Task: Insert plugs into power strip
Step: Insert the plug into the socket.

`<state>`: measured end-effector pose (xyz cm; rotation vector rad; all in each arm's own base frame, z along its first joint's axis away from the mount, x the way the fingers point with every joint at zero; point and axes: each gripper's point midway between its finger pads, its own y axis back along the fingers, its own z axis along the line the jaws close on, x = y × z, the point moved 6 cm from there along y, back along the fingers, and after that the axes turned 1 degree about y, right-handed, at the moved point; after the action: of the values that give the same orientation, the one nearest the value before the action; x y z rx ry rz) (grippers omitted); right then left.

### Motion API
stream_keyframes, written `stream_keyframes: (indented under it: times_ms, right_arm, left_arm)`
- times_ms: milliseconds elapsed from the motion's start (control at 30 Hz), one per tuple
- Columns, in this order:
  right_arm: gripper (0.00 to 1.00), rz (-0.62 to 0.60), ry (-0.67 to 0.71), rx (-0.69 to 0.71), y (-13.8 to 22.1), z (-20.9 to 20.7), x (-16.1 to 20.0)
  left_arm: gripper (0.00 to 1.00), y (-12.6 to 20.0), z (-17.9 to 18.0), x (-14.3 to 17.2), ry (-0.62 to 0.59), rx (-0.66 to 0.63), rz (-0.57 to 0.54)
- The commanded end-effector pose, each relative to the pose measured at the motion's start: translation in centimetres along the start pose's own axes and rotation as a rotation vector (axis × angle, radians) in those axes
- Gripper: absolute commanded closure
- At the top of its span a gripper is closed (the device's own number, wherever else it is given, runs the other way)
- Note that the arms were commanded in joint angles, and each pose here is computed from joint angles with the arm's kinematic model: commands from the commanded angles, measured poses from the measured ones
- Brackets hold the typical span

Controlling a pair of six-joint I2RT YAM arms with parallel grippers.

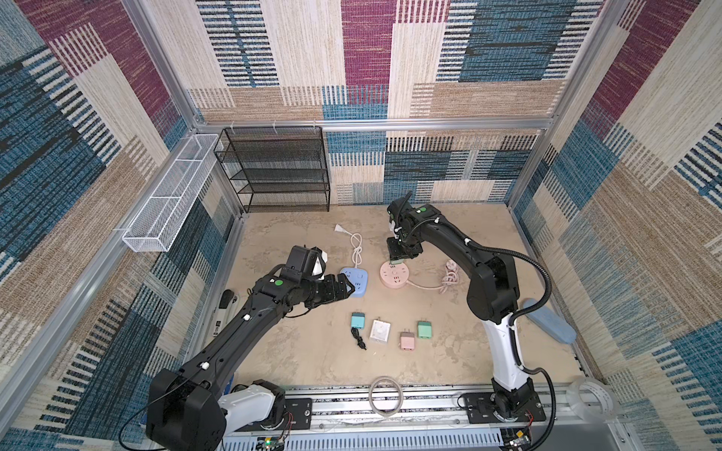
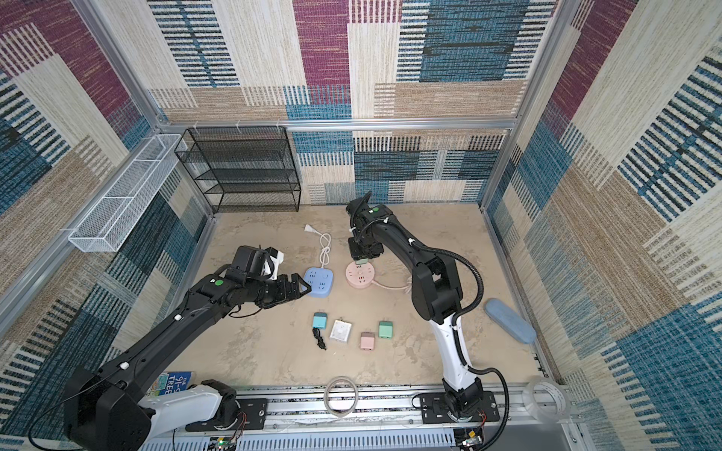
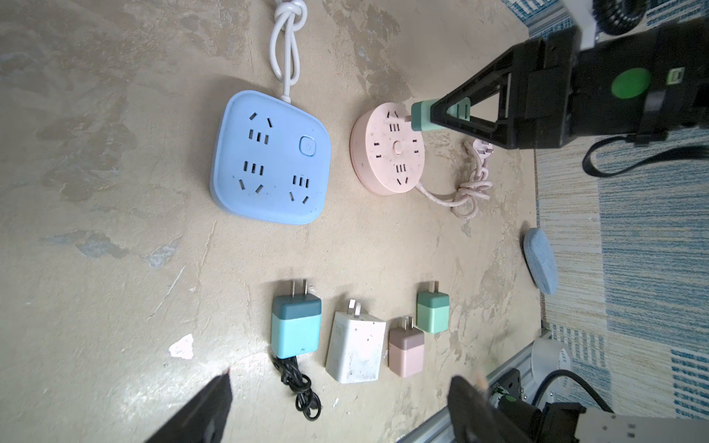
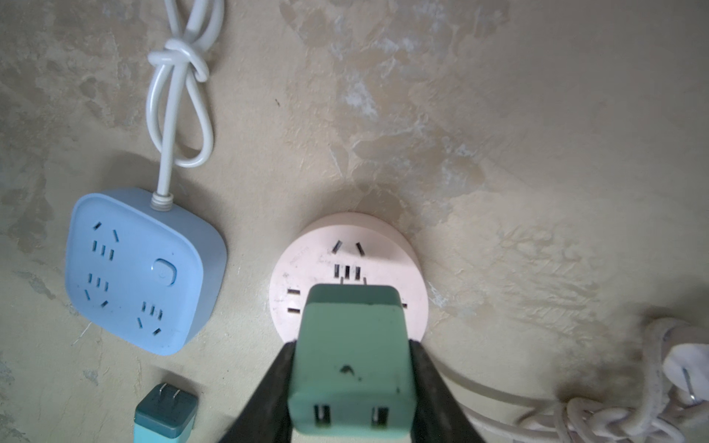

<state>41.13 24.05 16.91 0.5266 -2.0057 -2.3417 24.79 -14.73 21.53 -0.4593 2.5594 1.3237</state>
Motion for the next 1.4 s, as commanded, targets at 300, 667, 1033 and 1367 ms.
stream_keyframes:
  times_ms: [300, 667, 1033, 1367]
  right_arm:
    - [1.00, 0.000, 0.021, -0.023, -0.7, 0.4, -0.1]
    - [1.00, 0.024, 0.031, -0.023, -2.0, 0.8, 0.1]
    - [1.00, 0.054, 0.035, 0.075, -2.6, 0.0, 0.4]
    - [1.00, -0.006, 0.024, 0.021, -0.1, 0.7, -0.2]
  left_arm:
    - [0.08, -0.6, -0.1, -0.5, -0.029, 0.009, -0.012]
    - [0.08, -1.0, 0.0, -0.4, -0.022, 0.011, -0.005]
    - [0.08, -1.4, 0.2, -0.4, -0.023, 0.008, 0.004]
    - [0.09, -2.1, -0.1, -0.7, -0.019, 0.036, 0.017]
